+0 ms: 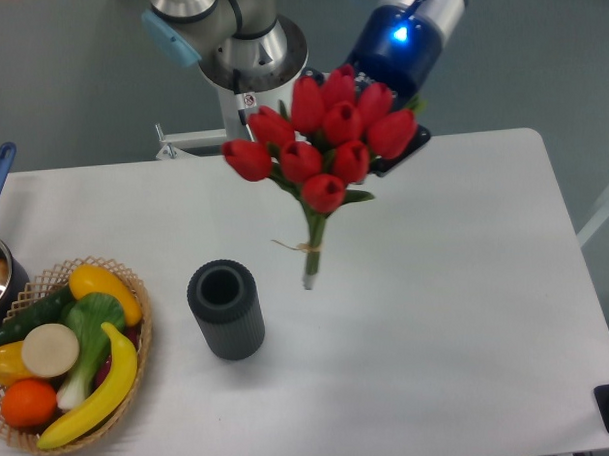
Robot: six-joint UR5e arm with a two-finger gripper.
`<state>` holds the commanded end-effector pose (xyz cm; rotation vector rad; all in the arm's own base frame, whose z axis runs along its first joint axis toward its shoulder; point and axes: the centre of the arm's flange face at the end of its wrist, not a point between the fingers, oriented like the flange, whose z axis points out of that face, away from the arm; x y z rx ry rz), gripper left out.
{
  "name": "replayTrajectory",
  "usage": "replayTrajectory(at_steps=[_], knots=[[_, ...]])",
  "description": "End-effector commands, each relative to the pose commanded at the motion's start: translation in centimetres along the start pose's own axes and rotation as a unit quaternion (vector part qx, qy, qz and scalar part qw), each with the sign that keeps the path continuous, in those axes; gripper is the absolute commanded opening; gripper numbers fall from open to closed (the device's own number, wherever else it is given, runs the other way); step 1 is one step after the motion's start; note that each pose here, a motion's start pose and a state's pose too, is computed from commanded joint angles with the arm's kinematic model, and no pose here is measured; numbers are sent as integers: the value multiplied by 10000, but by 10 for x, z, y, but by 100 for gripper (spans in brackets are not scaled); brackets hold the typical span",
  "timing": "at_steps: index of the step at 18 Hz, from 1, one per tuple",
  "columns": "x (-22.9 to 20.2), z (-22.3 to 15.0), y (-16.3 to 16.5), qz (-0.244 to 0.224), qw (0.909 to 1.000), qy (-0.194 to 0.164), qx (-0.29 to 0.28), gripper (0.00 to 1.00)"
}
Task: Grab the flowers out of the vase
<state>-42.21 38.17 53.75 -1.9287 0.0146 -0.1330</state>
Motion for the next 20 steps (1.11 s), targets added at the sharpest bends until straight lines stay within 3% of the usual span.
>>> replayTrajectory(at_steps=[20], knots=[[-12,-13,18,-96,9999,-142,-16,40]])
